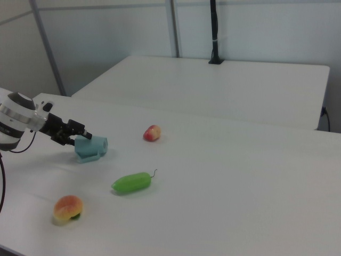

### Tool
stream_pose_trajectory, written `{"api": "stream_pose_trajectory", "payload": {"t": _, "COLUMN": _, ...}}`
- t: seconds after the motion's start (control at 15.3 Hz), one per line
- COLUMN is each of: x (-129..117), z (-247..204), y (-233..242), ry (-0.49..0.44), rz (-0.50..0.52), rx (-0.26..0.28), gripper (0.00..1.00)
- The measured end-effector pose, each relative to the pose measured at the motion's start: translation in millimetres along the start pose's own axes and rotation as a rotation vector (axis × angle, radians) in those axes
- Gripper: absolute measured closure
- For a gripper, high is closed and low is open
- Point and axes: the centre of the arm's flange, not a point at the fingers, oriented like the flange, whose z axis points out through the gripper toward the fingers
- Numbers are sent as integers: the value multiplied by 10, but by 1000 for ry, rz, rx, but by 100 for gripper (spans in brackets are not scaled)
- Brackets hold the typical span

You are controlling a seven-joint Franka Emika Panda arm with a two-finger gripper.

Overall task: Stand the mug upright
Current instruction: 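Close the gripper on the teal cup's rim, then lift the cup and rotate it so its base points down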

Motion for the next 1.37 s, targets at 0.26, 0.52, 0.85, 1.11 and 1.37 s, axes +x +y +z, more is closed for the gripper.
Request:
{"api": "stream_pose_trajectory", "payload": {"t": 0.26, "x": 23, "z": 79, "y": 105, "ry": -9, "rz": 17, "rx": -9, "gripper": 23}}
{"api": "stream_pose_trajectory", "payload": {"t": 0.52, "x": 77, "z": 31, "y": 165, "ry": 21, "rz": 11, "rx": -26, "gripper": 65}}
{"api": "stream_pose_trajectory", "payload": {"t": 0.85, "x": 124, "z": 11, "y": 235, "ry": 28, "rz": 33, "rx": -28, "gripper": 92}}
{"api": "stream_pose_trajectory", "payload": {"t": 1.11, "x": 216, "z": 14, "y": 482, "ry": -19, "rz": 131, "rx": 5, "gripper": 92}}
{"api": "stream_pose_trajectory", "payload": {"t": 1.37, "x": 449, "z": -240, "y": 1007, "ry": -105, "rz": 274, "rx": 137, "gripper": 92}}
